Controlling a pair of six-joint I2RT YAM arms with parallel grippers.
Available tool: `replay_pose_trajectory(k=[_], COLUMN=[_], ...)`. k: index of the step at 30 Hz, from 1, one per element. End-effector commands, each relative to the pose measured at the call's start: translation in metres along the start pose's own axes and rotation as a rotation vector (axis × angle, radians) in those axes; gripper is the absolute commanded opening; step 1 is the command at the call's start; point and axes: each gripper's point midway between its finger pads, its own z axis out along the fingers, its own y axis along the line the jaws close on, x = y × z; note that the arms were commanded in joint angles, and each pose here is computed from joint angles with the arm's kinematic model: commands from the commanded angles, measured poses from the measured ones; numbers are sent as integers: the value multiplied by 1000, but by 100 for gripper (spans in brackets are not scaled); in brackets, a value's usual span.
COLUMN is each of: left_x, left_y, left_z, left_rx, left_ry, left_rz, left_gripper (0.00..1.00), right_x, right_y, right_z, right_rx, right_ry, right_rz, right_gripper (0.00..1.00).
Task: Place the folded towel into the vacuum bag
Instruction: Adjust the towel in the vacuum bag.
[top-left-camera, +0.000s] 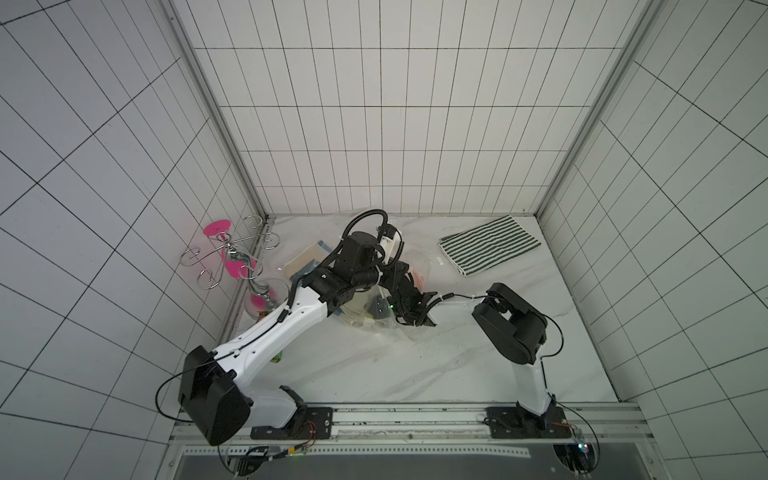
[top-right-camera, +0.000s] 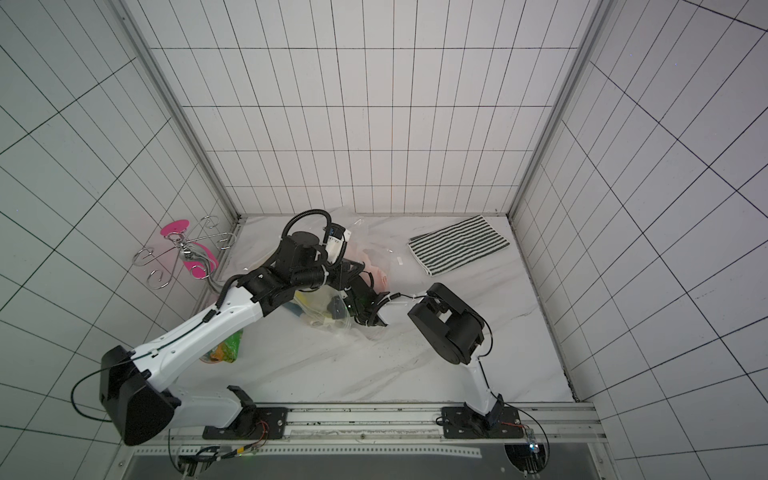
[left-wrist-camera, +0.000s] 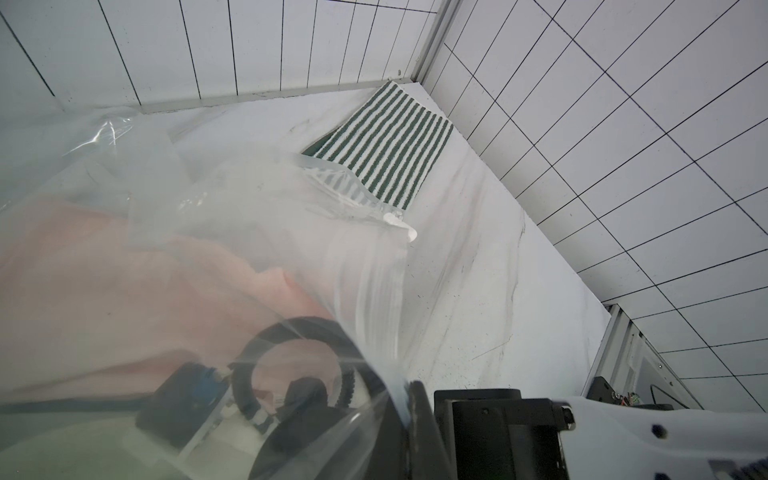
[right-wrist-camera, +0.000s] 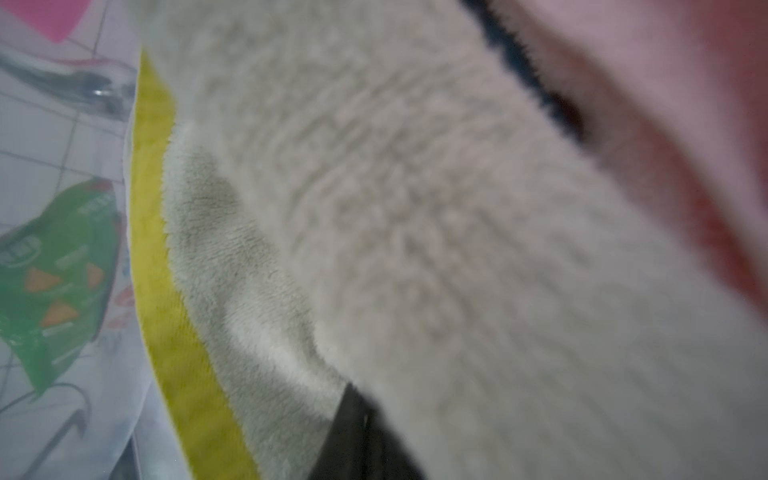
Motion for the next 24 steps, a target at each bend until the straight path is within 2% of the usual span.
replay_pose_trajectory(k=[1,3,7,10,13,15,16,17,20,24], left_x=[15,16,13,11,16,24,30,36,54,71], left_y=[-32,-32,-43,-44,-40,-37,-34,-32,-23,-14], left_z=[2,2,-1,-6,-7,-6,-5,-6,-11,-22], left_rx=[140,144,181,178,164,155,149,141,101,65], left_ry=[55,58,51,44,48,69,86,102,149,176], left_rz=[11,8,8,23,31,25,18,12,-1,-24], left_gripper=[0,0,0,0,0,0,0,0,0,3], right_x=[-7,-23,-46,-42,-24,-7,-1,1,4,24], right_y=[32,58,99,100,68,37,25,19,19,24], right_z=[-14,-25,-36,-25,1,17,17,11,-19,-55], right_rx=[-72,-166,-402,-442,-398,-327,-297,-284,-261,-250], right_ry=[23,-12,-44,-33,5,59,65,58,56,95], right_rz=[-58,-92,-63,-37,62,144,165,170,138,102], right_gripper=[0,0,0,0,3,36,48,54,60,61])
